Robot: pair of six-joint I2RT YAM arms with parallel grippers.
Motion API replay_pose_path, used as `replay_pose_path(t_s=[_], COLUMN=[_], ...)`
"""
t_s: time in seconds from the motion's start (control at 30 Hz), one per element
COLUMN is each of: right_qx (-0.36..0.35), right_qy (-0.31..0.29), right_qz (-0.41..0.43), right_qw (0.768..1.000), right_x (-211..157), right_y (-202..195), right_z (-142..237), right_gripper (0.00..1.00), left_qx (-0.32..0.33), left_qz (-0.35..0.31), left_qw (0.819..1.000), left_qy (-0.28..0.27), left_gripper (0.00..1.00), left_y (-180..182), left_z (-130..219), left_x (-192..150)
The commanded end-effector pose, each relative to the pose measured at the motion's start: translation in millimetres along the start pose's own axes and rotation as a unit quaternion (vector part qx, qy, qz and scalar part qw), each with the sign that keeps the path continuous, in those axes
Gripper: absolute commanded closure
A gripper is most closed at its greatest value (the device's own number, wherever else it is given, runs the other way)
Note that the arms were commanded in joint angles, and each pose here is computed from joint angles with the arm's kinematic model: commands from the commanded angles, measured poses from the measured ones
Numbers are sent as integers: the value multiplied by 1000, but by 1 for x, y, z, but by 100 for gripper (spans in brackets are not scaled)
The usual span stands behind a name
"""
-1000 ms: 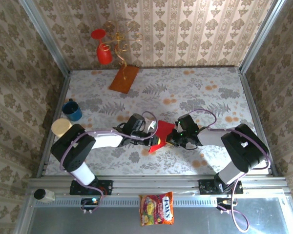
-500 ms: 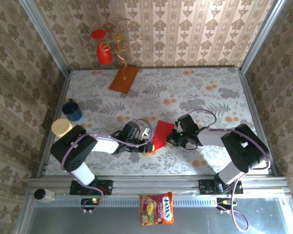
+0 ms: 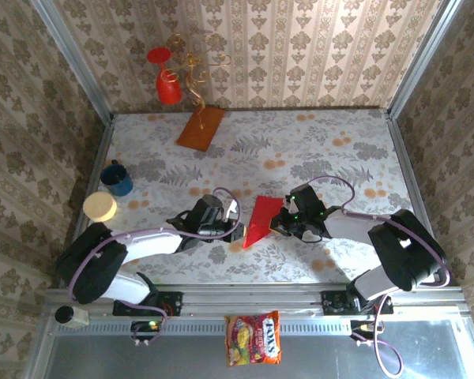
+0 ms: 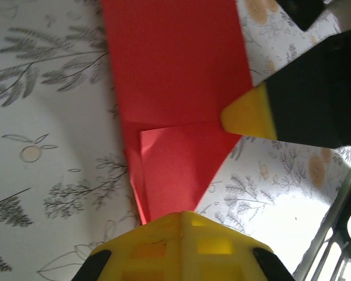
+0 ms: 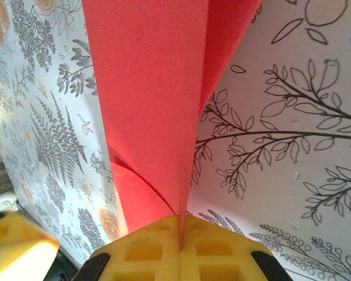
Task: Fold a paper plane with a square sheet of paper (pick it up from the middle)
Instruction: Fold the wing for the fifth time at the center of the table.
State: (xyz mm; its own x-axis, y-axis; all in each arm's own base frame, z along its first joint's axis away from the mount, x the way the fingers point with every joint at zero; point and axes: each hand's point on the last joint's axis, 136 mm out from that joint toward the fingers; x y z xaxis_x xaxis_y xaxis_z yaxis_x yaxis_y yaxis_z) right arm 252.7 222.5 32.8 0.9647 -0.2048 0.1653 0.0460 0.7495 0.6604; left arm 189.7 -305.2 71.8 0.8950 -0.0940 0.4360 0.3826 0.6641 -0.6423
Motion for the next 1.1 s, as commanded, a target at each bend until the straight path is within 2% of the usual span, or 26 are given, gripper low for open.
replay_pose_path(t_s=[0.0, 0.13, 0.2, 0.4, 0.87, 1.07], right_qx=[-11, -9, -10, -9, -10, -7], right_qy=[-5, -6, -6, -7, -6, -4], right_qz=[-5, -5, -6, -11, -13, -13], right_qw=[1000, 1000, 1000, 1000, 1000, 1000], right_x=[4, 6, 7, 8, 8, 7], right_y=[4, 7, 7, 9, 10, 11], right_z=[6, 7, 7, 7, 9, 9], right_gripper=[100, 100, 100, 100, 100, 100], left_qx=[77, 89, 95, 99, 141, 160], left_qz=[-71, -149, -181, -238, -280, -288], left_qw=[994, 985, 979, 966, 949, 944], left_qy=[-22, -22, -20, 0, 19, 20], left_gripper=[96, 87, 78, 59, 54, 59], left_y=[9, -12, -21, -34, -15, -6], left_z=[6, 3, -1, -21, -52, -56], left_x=[3, -3, -6, -17, -28, -28])
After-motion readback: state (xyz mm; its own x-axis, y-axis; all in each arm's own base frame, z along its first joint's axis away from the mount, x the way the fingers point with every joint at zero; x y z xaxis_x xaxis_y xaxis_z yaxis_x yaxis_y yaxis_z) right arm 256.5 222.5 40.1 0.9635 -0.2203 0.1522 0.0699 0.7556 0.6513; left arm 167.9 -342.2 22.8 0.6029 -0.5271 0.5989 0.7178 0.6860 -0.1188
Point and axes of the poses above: each hand's point on the last joint's axis, 136 mm out from that joint toward the fingers, its own z axis back along the fingers, its own y axis along the line the jaws close on, x = y × z, and after that the axes turned 8 degrees about z, right-handed
